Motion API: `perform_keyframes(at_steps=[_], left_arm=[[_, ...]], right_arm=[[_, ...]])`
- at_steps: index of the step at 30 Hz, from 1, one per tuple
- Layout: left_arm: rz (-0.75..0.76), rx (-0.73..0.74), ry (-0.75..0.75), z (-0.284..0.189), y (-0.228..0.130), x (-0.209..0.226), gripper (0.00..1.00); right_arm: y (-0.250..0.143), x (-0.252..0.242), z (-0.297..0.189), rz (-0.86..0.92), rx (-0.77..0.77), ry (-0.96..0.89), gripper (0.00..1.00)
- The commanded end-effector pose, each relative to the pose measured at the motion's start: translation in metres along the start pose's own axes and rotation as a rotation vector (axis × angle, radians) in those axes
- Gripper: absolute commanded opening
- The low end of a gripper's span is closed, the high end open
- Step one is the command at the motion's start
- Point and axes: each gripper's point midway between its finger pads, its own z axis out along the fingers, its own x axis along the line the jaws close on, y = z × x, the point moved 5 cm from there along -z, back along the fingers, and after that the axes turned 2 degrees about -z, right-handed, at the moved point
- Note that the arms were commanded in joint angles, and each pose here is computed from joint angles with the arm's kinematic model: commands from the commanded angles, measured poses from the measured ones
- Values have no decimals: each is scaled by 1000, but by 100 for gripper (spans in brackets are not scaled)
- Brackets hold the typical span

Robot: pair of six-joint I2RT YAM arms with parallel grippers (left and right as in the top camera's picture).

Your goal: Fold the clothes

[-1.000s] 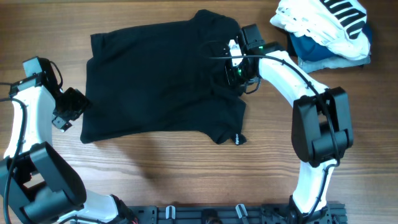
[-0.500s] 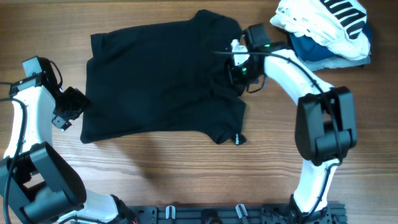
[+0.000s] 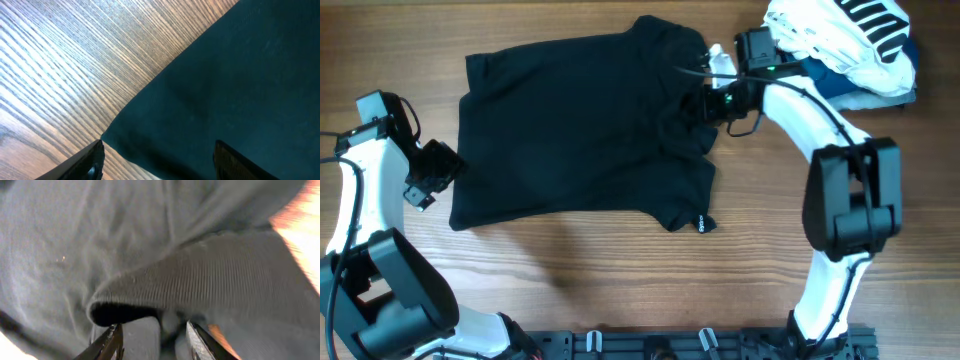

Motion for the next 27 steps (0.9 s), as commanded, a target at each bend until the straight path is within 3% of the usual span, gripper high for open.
perform_keyframes(at_steps=[1, 12, 17, 21, 22, 24, 27], left_arm=[[-2, -3, -15, -2, -1, 0, 70], [-2, -13, -19, -2, 1, -1, 70], [-2, -13, -20, -2, 1, -1, 70], [-2, -12, -20, -2, 1, -1, 70], [-2, -11, -24, -2, 1, -1, 70], [-2, -10, -26, -2, 1, -2, 69], [-2, -9, -26, -2, 0, -1, 69]], right_arm=[[1, 2, 14, -49, -5, 46, 43], [-8, 28, 30, -262, 26, 138, 50], [-9, 26, 42, -288, 41, 41, 50], [-12, 14, 49, -281, 59, -17, 35], [-13, 13, 50, -278, 64, -25, 28], [-14, 10, 50, -241, 67, -45, 4], [-9, 8, 39, -147, 52, -55, 4]])
